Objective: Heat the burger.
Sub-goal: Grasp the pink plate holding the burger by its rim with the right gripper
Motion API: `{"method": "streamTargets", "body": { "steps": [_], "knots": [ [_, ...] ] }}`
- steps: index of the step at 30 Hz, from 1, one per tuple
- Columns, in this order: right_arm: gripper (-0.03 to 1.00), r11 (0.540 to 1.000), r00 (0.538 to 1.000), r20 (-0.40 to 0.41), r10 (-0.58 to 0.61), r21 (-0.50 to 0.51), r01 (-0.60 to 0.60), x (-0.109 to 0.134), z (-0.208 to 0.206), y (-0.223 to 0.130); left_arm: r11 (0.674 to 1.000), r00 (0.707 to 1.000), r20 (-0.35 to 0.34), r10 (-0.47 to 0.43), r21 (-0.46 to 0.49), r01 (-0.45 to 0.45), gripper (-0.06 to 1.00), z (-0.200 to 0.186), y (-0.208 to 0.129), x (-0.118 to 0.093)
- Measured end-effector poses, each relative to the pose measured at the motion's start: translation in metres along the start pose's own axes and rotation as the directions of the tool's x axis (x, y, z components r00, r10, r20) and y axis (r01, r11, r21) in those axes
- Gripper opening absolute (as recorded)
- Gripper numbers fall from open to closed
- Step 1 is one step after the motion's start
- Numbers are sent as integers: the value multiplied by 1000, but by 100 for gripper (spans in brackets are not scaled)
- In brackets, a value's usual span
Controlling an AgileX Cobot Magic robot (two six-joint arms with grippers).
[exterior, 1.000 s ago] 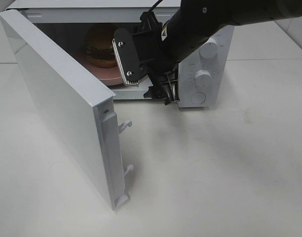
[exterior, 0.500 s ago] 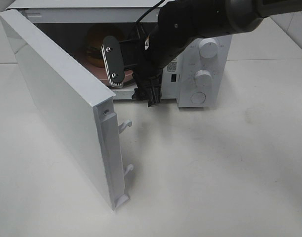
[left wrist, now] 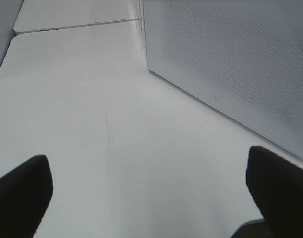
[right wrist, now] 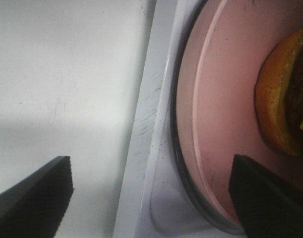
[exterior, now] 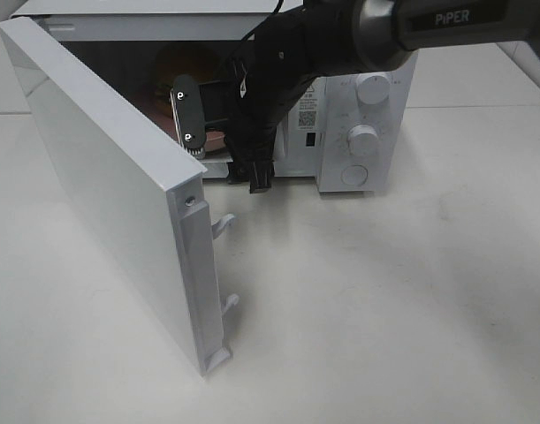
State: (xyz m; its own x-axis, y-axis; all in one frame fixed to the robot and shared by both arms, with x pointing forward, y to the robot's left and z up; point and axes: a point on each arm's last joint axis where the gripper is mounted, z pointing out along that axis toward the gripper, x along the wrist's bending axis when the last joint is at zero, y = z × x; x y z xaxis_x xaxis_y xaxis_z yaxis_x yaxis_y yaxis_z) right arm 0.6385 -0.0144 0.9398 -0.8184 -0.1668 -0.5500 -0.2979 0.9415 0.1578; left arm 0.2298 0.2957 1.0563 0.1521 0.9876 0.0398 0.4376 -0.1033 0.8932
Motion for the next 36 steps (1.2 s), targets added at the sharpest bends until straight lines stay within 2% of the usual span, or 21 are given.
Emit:
{"method": "streamTargets", "body": {
  "steps": [17,28,36],
  "knots": [
    [82,1000,1000,21,7,14,-8,-24,22,4,1000,1000,0,0,0,0,99,0,0,0],
    [77,1000,1000,13,15,24,-16,-22,33,-3,1000,1000,0,0,0,0,99,0,0,0],
    [77,1000,998,56,30,-2,-30,-32,37,9,1000,1000,0,0,0,0,99,0,0,0]
  ]
}}
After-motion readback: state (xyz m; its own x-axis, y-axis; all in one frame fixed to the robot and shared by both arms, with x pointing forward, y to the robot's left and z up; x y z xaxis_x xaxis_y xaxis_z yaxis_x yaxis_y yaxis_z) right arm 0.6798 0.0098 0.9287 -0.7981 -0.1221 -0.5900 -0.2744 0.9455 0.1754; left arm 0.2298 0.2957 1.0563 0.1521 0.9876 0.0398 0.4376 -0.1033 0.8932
